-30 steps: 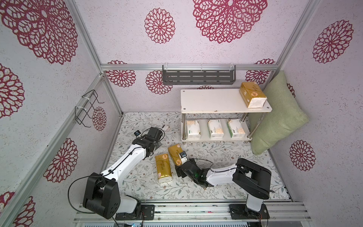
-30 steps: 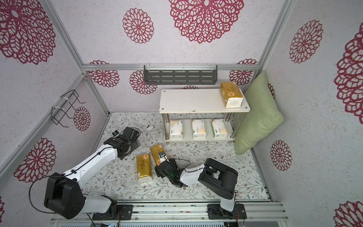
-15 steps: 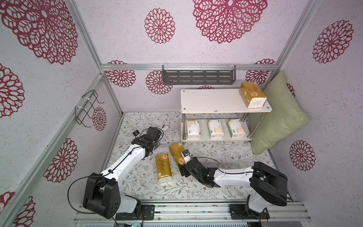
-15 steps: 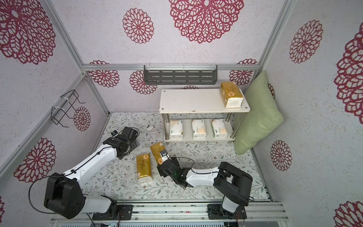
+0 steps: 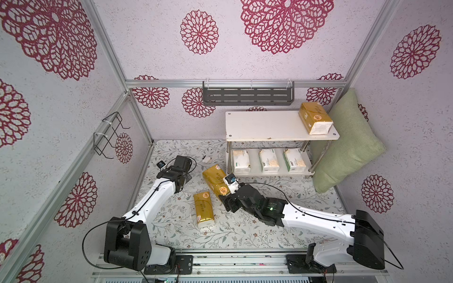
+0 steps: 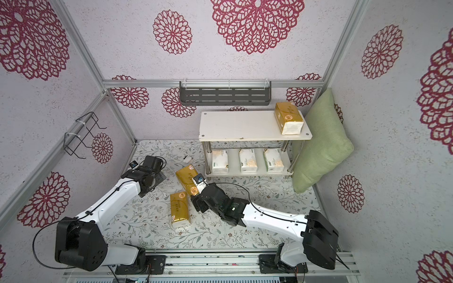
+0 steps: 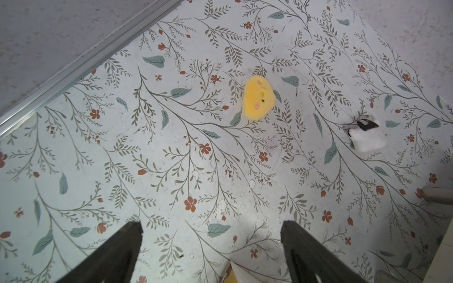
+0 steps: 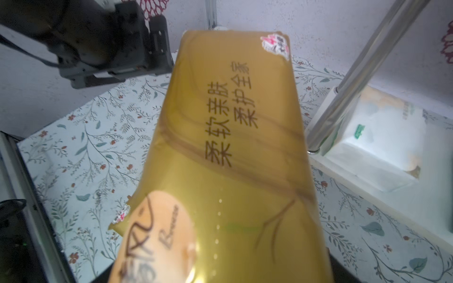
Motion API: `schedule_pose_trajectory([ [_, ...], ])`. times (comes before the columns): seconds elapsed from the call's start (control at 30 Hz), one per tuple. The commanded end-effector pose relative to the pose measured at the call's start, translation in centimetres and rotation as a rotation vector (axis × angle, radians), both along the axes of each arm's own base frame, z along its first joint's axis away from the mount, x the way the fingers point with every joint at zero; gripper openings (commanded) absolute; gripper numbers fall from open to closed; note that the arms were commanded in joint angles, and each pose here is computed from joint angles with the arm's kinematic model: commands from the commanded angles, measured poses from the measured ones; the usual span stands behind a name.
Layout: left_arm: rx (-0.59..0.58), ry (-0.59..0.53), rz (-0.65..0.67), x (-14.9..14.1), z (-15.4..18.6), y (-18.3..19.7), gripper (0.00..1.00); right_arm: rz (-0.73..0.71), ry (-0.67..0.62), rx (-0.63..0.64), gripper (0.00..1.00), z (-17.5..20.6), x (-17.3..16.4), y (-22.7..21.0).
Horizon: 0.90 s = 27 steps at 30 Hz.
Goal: Place the tissue boxes on the shelf by color
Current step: Pick up the box of tissues from the center of the board, then place a box of tissues on the shelf.
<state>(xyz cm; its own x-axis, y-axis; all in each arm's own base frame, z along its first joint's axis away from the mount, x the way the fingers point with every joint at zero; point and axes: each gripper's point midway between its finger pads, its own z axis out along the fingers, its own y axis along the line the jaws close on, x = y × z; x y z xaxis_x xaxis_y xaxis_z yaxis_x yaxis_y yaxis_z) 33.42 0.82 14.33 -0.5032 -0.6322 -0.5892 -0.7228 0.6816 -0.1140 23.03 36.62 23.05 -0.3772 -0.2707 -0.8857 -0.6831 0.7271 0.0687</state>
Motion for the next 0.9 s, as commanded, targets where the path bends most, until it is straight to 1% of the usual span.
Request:
schedule_pose_trajectory([
  [0.0, 0.029, -0.029, 0.004, 0.4, 1.2, 0.8, 0.96, 0.028, -0.030, 0.061, 0.77, 5.3, -0.1, -0.9],
  [0.1, 0.034, -0.030, 0.006, 0.5, 1.2, 0.9, 0.96, 0.020, -0.038, 0.080, 0.77, 8.0, 0.2, -1.3],
  [0.23, 0.036, -0.032, 0.003, 0.6, 1.1, 0.9, 0.96, 0.004, -0.080, 0.110, 0.76, 12.1, 0.9, -1.7],
  [0.37, 0.037, -0.027, -0.003, 0.7, 0.9, 0.8, 0.96, -0.039, -0.151, 0.148, 0.75, 16.1, 2.0, -2.9],
  [0.53, 0.031, -0.026, -0.008, 0.8, 0.7, 0.7, 0.96, -0.167, -0.248, 0.161, 0.75, 20.1, 5.0, -6.1],
  [0.7, 0.038, -0.027, -0.011, 0.8, 0.7, 0.8, 0.96, -0.307, -0.298, 0.148, 0.75, 22.1, 8.4, -10.5],
  [0.87, 0.034, -0.025, -0.014, 0.7, 0.5, 0.7, 0.96, -0.436, -0.319, 0.130, 0.75, 22.9, 11.6, -14.7],
])
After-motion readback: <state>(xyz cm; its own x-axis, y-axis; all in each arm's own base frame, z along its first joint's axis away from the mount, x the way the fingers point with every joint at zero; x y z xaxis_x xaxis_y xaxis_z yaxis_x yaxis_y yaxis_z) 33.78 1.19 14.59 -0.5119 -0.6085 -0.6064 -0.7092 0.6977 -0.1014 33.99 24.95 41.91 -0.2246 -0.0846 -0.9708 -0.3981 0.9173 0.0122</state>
